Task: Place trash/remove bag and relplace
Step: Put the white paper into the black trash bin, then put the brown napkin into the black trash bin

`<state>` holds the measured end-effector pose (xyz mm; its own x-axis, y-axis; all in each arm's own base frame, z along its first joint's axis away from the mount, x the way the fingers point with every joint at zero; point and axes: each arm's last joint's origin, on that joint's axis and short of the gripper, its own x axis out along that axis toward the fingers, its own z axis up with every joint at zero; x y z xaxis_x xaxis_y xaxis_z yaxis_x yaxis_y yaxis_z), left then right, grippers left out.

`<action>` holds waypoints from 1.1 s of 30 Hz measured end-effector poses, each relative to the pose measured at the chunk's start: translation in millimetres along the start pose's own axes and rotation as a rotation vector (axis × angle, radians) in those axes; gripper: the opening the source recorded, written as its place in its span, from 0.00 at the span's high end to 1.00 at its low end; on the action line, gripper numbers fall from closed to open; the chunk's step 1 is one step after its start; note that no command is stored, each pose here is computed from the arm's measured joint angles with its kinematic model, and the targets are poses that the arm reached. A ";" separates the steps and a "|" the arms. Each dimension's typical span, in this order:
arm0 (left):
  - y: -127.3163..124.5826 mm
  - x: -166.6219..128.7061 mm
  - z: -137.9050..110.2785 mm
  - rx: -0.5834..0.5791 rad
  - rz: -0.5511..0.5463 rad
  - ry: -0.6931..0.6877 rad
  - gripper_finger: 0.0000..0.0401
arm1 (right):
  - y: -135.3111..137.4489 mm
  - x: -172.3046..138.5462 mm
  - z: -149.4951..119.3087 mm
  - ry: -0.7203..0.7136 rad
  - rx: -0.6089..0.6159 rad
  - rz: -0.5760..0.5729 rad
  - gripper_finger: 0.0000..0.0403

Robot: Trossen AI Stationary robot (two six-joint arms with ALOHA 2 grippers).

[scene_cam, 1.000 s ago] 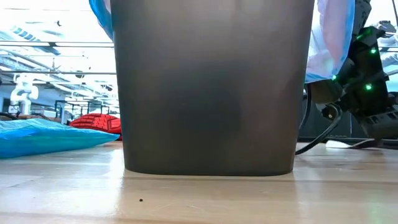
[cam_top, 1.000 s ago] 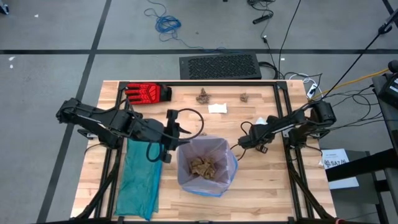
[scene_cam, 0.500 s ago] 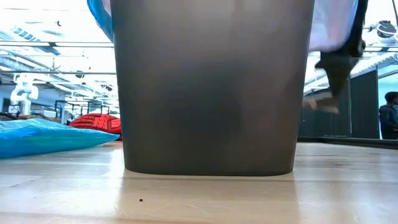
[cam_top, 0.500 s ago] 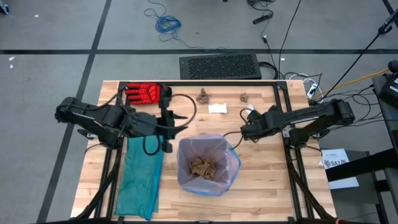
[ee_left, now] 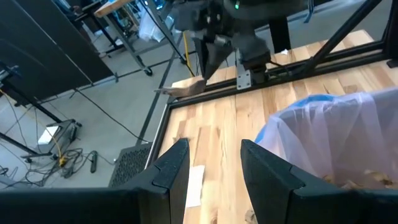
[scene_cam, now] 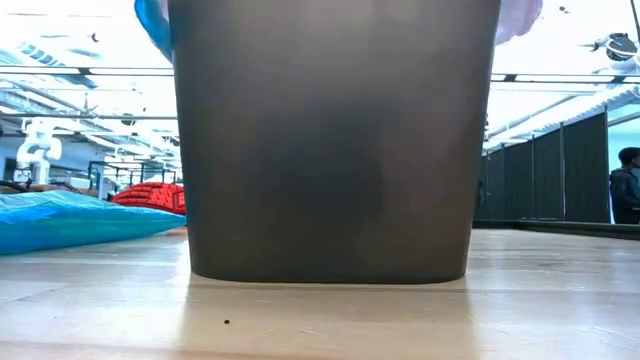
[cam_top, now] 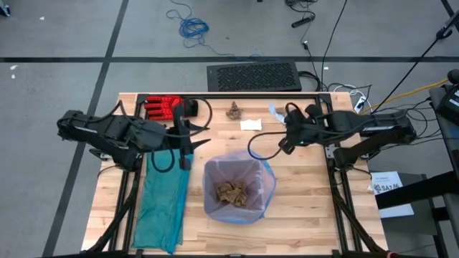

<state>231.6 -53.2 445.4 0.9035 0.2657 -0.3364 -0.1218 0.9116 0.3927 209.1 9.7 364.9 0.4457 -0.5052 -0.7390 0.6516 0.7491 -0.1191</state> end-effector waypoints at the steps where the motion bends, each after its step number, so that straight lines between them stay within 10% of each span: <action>1: 0.0 0.0 -0.1 0.000 0.000 0.001 0.65 | 3.7 -1.5 2.1 -0.016 -0.006 0.043 1.00; 11: -0.1 0.0 -0.5 -0.014 -0.001 0.005 0.65 | 69.4 -19.9 12.3 -0.183 -0.190 0.595 1.00; 22: -2.7 0.0 -13.8 -0.053 -0.009 0.124 0.65 | 130.0 4.5 -2.7 -0.078 -0.320 0.783 0.96; 33: 3.3 1.5 -27.4 -0.042 0.124 0.245 0.83 | 124.5 -6.2 2.2 -0.186 -0.346 0.764 0.60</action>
<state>221.3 -41.2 422.7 0.7550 0.4395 -0.4867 -0.2471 0.8782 0.4096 288.9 105.2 356.2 0.7993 0.1518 -0.5814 -0.0787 0.9857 0.1491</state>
